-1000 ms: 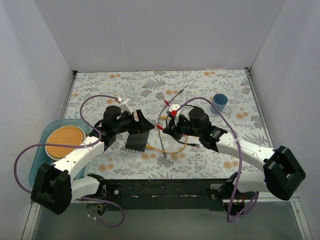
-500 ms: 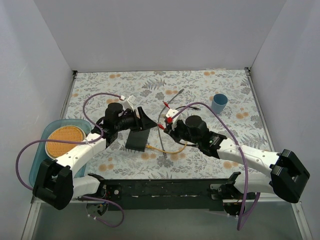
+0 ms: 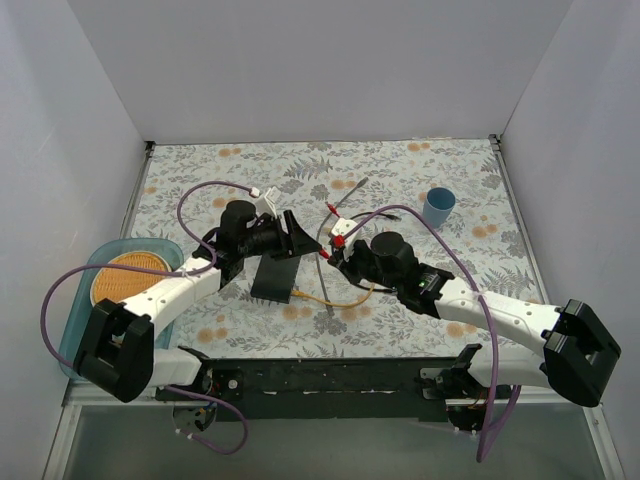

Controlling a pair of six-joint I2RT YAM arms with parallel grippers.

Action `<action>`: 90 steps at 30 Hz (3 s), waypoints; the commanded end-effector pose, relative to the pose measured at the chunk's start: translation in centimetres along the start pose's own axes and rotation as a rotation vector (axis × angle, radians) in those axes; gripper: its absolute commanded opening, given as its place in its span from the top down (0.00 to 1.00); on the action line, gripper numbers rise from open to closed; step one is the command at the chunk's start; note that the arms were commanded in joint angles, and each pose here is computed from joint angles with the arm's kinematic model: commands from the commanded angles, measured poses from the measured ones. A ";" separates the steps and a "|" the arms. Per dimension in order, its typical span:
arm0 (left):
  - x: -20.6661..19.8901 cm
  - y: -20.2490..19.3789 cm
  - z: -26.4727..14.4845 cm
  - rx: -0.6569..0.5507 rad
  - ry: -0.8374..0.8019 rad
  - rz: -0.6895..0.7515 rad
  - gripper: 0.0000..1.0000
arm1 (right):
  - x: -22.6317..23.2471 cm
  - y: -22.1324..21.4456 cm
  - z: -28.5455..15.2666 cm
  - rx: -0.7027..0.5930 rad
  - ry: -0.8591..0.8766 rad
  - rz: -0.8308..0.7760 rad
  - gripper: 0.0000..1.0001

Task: Insert the plug into the switch port

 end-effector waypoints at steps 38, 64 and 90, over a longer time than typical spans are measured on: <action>-1.8 1.7 -0.7 -0.094 0.000 0.076 1.00 | 1.7 3.6 -0.6 -0.110 0.114 0.078 0.63; -2.0 1.3 -0.9 -0.079 -0.018 0.076 1.00 | 0.6 3.6 2.7 -0.101 0.046 0.110 0.89; -2.1 1.3 -1.1 -0.086 -0.016 0.085 1.00 | 0.5 2.6 3.6 -0.069 0.044 0.124 0.99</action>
Point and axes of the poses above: each gripper's point midway between its finger pads, its own z axis out along the fingers, its own x axis along the line the jaws close on, y = z × x, the point moved 4 cm from there along -z, back along the fingers, and after that the axes turned 15 degrees about z, right-handed, at the moved point
